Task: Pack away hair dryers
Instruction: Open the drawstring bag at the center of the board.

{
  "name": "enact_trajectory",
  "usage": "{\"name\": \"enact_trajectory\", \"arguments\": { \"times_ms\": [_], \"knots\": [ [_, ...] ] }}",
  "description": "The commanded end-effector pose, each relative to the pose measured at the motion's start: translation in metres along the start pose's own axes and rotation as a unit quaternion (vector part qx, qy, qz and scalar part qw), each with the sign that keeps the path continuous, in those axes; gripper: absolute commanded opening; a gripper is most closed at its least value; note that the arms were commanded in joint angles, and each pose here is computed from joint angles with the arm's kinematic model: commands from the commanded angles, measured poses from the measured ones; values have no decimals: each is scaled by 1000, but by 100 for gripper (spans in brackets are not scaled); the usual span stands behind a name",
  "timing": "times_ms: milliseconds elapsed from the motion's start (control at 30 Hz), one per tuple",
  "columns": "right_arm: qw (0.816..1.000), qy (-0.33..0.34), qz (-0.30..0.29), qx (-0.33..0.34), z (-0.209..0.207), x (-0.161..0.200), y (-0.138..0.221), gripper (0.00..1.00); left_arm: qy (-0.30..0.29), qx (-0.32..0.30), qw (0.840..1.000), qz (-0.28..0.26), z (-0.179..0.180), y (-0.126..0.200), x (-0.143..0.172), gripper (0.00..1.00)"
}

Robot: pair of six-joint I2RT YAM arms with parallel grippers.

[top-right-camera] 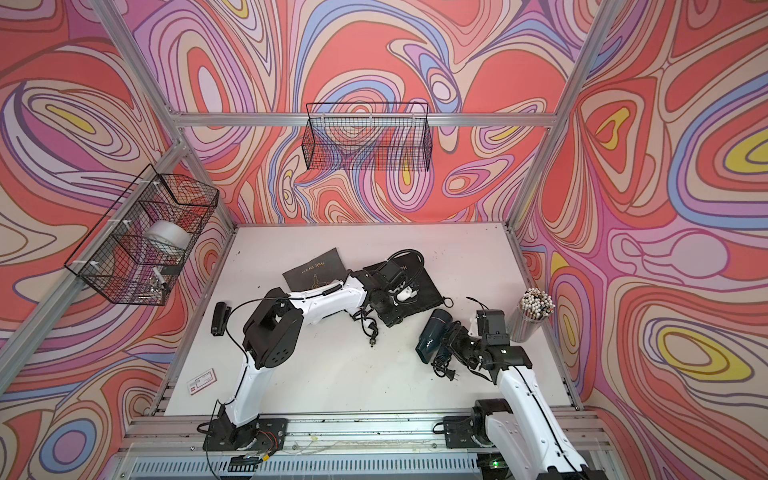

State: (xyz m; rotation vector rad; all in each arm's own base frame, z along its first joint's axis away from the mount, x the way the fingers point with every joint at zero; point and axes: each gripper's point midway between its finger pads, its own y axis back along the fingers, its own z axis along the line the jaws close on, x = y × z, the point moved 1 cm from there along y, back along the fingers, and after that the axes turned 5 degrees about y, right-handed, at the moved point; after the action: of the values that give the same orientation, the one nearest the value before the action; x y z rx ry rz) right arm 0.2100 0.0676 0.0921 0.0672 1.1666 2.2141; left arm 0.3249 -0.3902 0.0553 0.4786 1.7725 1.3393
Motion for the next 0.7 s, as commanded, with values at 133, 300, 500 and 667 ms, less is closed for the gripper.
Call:
{"name": "enact_trajectory", "arguments": {
  "times_ms": [133,300,500,667],
  "knots": [
    [999,15,-16,-27,12,-9,1,5,-15,-11,1000,8,0,-12,-3,63],
    [999,13,-17,-28,11,-9,1,5,-16,-18,1000,11,2,-21,-5,62],
    [999,12,-18,-28,11,-9,1,5,-12,-17,1000,17,2,-29,-3,55],
    [999,12,-18,-28,11,-9,0,5,-6,-18,1000,13,3,-27,-4,36]
  ]
}}
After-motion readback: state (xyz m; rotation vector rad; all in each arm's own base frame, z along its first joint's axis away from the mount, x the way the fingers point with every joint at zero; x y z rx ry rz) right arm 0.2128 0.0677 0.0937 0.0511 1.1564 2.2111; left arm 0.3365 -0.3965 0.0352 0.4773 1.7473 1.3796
